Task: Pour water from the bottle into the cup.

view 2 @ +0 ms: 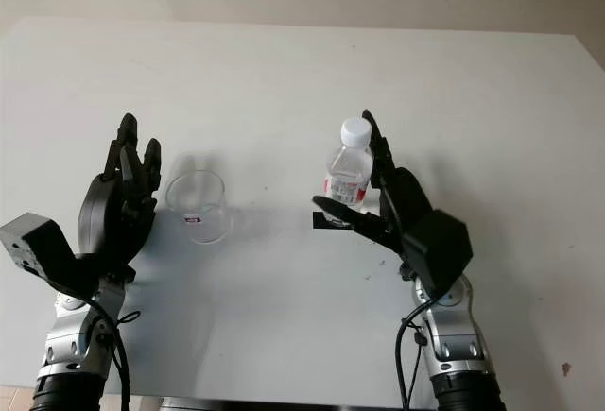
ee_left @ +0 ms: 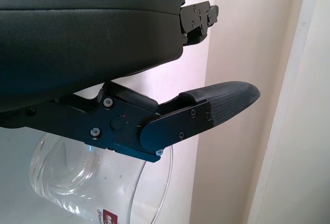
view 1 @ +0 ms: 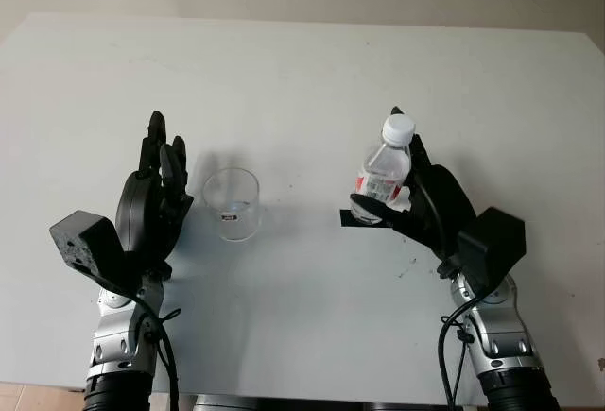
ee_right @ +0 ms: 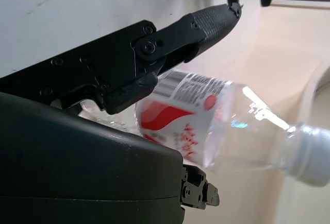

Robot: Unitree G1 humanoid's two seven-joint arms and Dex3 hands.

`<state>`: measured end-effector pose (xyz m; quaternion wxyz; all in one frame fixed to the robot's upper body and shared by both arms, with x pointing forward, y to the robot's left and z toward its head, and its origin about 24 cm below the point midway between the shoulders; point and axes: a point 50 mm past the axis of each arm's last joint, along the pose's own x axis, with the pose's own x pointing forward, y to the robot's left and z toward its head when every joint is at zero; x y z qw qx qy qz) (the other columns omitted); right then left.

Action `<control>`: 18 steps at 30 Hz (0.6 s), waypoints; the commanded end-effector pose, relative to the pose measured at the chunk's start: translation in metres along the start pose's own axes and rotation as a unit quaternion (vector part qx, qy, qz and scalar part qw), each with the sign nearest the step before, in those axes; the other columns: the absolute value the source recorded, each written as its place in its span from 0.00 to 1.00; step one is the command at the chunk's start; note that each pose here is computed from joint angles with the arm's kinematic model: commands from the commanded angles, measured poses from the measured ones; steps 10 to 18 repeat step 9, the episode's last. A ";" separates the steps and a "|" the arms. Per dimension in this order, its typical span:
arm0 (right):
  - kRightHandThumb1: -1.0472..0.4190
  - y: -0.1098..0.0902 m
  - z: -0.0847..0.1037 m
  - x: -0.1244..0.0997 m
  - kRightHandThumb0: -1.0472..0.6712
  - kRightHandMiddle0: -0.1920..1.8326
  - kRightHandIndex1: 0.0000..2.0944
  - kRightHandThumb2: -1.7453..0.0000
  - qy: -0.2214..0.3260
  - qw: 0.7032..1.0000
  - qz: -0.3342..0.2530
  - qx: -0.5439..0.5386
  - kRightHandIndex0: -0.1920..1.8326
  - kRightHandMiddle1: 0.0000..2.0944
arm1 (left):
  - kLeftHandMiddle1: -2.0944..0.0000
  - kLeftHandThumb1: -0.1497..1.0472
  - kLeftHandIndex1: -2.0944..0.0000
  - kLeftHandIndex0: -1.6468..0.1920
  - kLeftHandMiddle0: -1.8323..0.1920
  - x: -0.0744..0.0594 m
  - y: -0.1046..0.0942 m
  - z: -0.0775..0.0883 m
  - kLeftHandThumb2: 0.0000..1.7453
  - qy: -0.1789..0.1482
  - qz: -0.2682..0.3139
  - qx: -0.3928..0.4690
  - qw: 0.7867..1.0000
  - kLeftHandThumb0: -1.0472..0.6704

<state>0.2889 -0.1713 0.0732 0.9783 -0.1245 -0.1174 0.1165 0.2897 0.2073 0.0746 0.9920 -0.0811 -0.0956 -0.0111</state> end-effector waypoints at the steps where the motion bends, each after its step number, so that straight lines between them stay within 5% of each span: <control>1: 0.09 0.003 0.006 0.004 0.05 0.00 0.00 0.97 -0.024 1.000 -0.001 -0.006 0.00 0.00 | 0.98 1.00 0.97 0.98 0.96 0.002 -0.002 0.002 0.43 -0.009 -0.001 -0.002 1.000 0.16; 18: 0.09 0.003 0.013 0.004 0.06 0.00 0.00 0.97 -0.056 0.998 -0.011 -0.009 0.00 0.00 | 0.97 1.00 0.97 0.98 0.96 0.002 -0.003 0.001 0.43 -0.011 0.001 -0.001 1.000 0.15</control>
